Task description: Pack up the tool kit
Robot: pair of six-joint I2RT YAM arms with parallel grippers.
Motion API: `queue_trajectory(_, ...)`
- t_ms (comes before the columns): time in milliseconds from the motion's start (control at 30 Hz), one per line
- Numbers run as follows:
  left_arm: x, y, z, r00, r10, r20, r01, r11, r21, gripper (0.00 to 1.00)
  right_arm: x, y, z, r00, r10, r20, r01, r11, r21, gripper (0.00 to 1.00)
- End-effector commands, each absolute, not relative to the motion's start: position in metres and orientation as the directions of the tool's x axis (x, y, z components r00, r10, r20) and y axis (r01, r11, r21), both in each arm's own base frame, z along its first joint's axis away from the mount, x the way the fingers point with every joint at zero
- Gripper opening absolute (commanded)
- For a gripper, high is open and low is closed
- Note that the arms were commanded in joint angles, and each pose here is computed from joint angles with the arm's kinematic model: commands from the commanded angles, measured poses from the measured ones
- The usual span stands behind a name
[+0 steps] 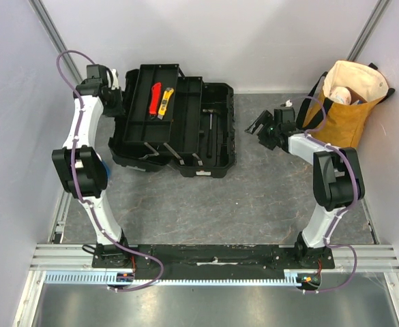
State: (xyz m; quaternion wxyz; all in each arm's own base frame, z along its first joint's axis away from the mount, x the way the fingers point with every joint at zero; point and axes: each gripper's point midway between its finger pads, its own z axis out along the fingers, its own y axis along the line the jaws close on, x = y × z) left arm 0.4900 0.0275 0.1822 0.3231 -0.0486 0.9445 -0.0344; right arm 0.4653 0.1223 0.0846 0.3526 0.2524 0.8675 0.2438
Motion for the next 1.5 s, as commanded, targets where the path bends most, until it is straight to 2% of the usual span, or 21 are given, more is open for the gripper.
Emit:
queue_trajectory(0, 0.504, 0.006, 0.308, -0.539, -0.027, -0.842, -0.023, 1.0, -0.017, 0.02, 0.468, 0.146, 0.063, -0.691, 0.577, -0.436, 0.238, 0.751, 0.617, 0.83)
queue_trajectory(167, 0.503, -0.013, 0.32, -0.516, 0.068, -0.854, -0.027, 0.995, 0.096, 0.02, 0.473, 0.181, 0.06, -0.744, 0.492, -0.452, 0.12, 0.763, 0.635, 0.81)
queue_trajectory(533, 0.494, -0.048, 0.346, -0.486, 0.164, -0.858, -0.003, 0.982, 0.189, 0.02, 0.452, 0.234, 0.063, -0.803, 0.42, -0.423, -0.002, 0.708, 0.706, 0.79)
queue_trajectory(700, 0.488, -0.058, 0.356, -0.476, 0.298, -0.828, -0.048, 0.931, 0.362, 0.02, 0.437, 0.246, 0.054, -0.796, 0.459, -0.394, 0.052, 0.701, 0.711, 0.79)
queue_trajectory(967, 0.479, -0.091, 0.348, -0.498, 0.447, -0.743, -0.074, 0.832, 0.549, 0.02, 0.432, 0.261, 0.042, -0.795, 0.482, -0.369, 0.102, 0.705, 0.702, 0.78)
queue_trajectory(1300, 0.476, -0.149, 0.339, -0.477, 0.539, -0.694, -0.105, 0.749, 0.654, 0.02, 0.435, 0.259, 0.04, -0.791, 0.492, -0.364, 0.144, 0.728, 0.67, 0.78)
queue_trajectory(1467, 0.472, -0.186, 0.338, -0.442, 0.554, -0.706, -0.108, 0.748, 0.655, 0.02, 0.434, 0.257, 0.036, -0.794, 0.495, -0.352, 0.163, 0.732, 0.661, 0.78)
